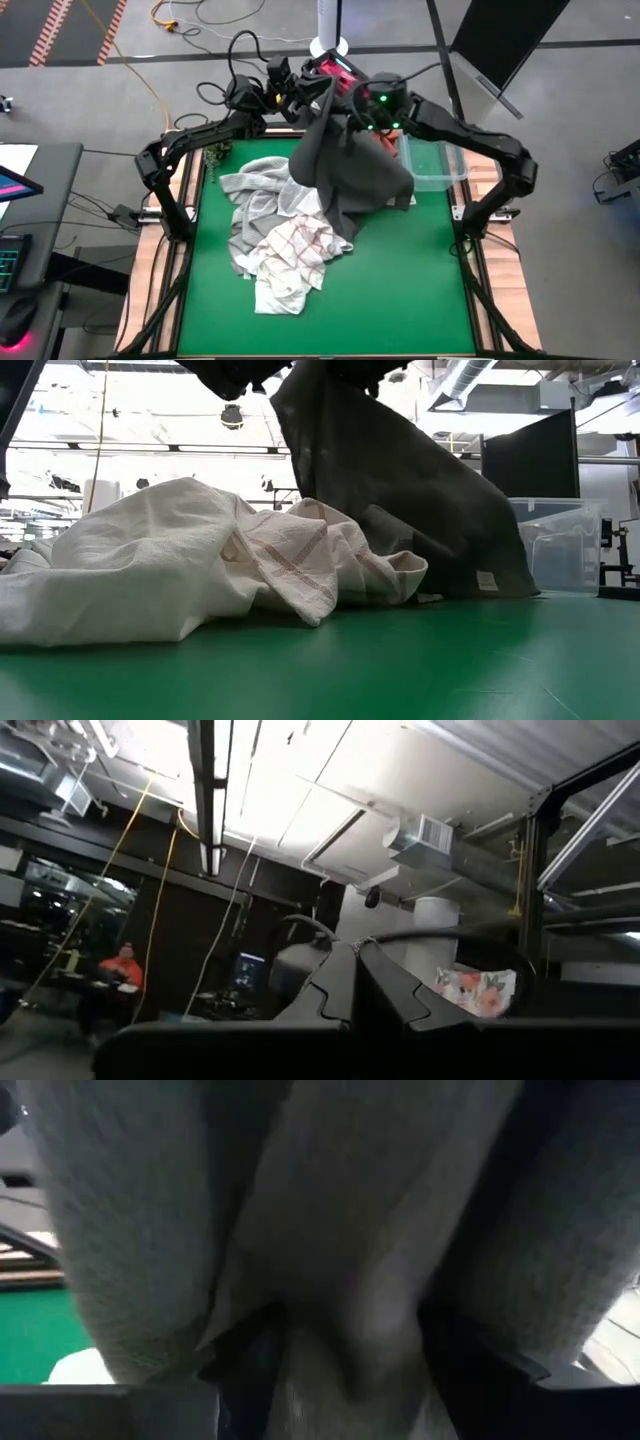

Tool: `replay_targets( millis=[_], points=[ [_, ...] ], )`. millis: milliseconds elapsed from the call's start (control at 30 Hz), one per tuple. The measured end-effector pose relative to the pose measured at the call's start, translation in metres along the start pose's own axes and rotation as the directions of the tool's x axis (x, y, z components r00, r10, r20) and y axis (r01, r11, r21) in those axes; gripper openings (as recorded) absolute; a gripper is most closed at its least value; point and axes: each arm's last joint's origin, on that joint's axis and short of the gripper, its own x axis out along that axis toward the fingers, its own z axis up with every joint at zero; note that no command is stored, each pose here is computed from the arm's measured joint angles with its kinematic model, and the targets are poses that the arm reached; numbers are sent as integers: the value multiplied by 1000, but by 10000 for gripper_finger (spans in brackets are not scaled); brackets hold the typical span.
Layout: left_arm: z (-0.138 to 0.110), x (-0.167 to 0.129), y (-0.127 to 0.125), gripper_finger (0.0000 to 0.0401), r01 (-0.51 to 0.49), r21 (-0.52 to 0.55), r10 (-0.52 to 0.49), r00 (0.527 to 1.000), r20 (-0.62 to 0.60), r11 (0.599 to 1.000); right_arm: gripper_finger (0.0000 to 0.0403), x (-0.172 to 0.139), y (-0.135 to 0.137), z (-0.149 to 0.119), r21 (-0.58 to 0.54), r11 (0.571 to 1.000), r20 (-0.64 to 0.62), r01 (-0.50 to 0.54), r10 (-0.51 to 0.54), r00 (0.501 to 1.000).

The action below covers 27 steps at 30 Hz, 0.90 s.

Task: Sort towels by color in basket
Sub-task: Put the dark gray towel into the left transparent bin

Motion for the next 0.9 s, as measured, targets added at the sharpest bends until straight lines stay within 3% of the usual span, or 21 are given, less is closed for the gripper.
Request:
replay_targets(
  millis=[200, 500, 600, 767, 900],
  points=[
    [25, 8, -6, 0, 59, 16, -59, 997, 43, 998, 269, 11, -2, -10, 32, 999, -46, -4, 5, 999],
    [69, 27, -30, 0, 150, 239, -184, 975, 124, 959, 243, 11, -1, -14, 29, 1000, -90, -11, 14, 996],
    [77, 30, -35, 0, 153, 266, -193, 972, 134, 952, 195, 11, -2, -14, 33, 999, -91, -3, 6, 996],
    [79, 31, -35, 0, 147, 266, -187, 974, 131, 953, 35, 11, -2, -14, 33, 999, -92, -2, 5, 996],
    [75, 32, -28, 6, 92, 223, -117, 988, 103, 971, 23, 2, -6, -11, 38, 999, -88, 13, -9, 996]
  ],
)
